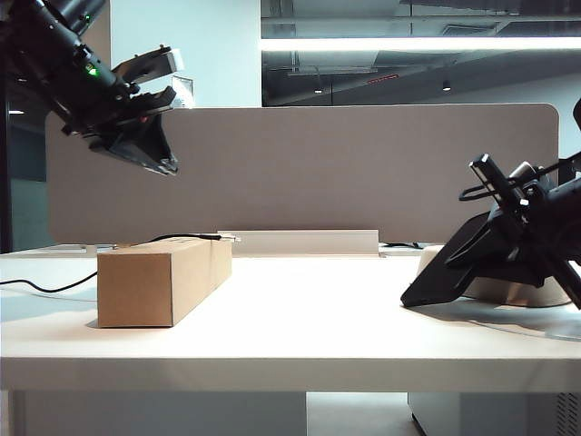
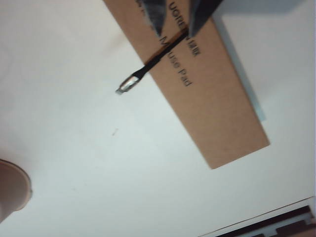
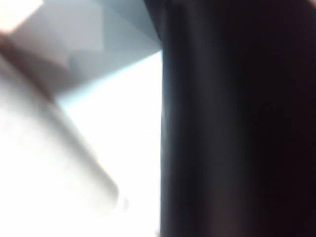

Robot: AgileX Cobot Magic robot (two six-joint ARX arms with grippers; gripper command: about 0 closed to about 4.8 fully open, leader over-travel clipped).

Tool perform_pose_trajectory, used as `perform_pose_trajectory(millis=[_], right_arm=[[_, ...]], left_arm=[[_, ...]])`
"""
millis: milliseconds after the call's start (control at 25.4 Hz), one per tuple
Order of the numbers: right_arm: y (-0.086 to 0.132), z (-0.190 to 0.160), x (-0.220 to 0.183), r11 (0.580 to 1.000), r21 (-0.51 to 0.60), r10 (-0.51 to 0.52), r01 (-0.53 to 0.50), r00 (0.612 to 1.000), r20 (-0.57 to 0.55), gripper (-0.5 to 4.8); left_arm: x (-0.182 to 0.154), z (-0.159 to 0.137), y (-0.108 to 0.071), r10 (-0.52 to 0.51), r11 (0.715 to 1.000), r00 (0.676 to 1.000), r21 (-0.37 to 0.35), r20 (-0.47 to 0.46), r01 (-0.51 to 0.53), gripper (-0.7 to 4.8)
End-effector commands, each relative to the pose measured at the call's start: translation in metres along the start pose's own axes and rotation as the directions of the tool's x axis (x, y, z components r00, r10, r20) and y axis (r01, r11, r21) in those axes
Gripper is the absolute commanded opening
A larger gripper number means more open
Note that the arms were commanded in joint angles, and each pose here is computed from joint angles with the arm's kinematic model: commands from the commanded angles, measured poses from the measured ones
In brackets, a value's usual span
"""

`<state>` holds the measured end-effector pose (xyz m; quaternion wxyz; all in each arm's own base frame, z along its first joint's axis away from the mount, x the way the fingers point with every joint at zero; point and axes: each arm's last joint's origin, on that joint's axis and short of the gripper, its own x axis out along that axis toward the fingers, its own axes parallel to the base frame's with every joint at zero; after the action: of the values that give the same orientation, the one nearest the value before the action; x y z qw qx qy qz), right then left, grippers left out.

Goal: Pick up the charging cable and the phone, plug the charging cable into the charging port on the phone, and finally place them back on the table.

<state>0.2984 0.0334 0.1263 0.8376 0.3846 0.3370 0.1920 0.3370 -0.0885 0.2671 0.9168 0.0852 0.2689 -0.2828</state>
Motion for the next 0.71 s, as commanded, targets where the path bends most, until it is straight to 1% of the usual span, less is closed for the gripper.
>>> perform_pose_trajectory(millis=[39, 79, 118, 197, 276, 355, 434, 513, 631, 671, 710], right_arm=[[0.017, 0.008, -0.01, 0.997, -0.057, 0.058, -0.056, 0.997, 0.04, -0.03], [0.021, 0.01, -0.013, 0.996, -0.068, 0.069, -0.065, 0.996, 0.051, -0.03], [0.031, 0.014, -0.02, 0.991, -0.098, 0.097, -0.09, 0.992, 0.075, -0.03], [0.041, 0.018, -0.028, 0.985, -0.127, 0.129, -0.117, 0.987, 0.098, -0.03], [0.051, 0.021, -0.036, 0.976, -0.162, 0.167, -0.148, 0.98, 0.11, -0.03], [0.062, 0.023, -0.046, 0.961, -0.216, 0.201, -0.172, 0.973, 0.118, -0.03], [0.07, 0.024, -0.055, 0.949, -0.262, 0.216, -0.178, 0.968, 0.125, -0.03], [0.078, 0.024, -0.064, 0.935, -0.309, 0.225, -0.175, 0.965, 0.134, -0.03], [0.088, 0.024, -0.077, 0.917, -0.361, 0.234, -0.168, 0.961, 0.147, -0.03], [0.09, 0.023, -0.08, 0.913, -0.373, 0.237, -0.167, 0.96, 0.15, -0.03], [0.094, 0.023, -0.086, 0.908, -0.383, 0.242, -0.168, 0.958, 0.154, -0.03]], left_arm=[[-0.001, 0.012, -0.012, -0.032, 0.997, 0.999, 0.074, 0.029, 0.03, 0.58], [0.0, 0.014, -0.015, -0.038, 0.994, 0.999, 0.102, 0.033, 0.035, 0.58], [0.001, 0.02, -0.019, -0.047, 0.989, 0.998, 0.14, 0.034, 0.042, 0.58], [0.004, 0.026, -0.021, -0.054, 0.987, 0.998, 0.156, 0.033, 0.048, 0.58], [0.008, 0.031, -0.02, -0.047, 0.987, 0.999, 0.157, 0.02, 0.044, 0.58], [0.013, 0.036, -0.018, -0.052, 0.984, 0.999, 0.17, -0.009, 0.053, 0.59], [0.02, 0.039, -0.017, -0.061, 0.977, 0.997, 0.203, -0.048, 0.07, 0.6], [0.027, 0.041, -0.019, -0.07, 0.965, 0.993, 0.244, -0.097, 0.092, 0.63], [0.039, 0.042, -0.024, -0.042, 0.946, 0.984, 0.311, -0.174, 0.096, 0.68], [0.043, 0.042, -0.027, -0.029, 0.935, 0.981, 0.341, -0.194, 0.095, 0.85], [0.051, 0.041, -0.033, 0.002, 0.91, 0.975, 0.406, -0.221, 0.09, 1.38]])
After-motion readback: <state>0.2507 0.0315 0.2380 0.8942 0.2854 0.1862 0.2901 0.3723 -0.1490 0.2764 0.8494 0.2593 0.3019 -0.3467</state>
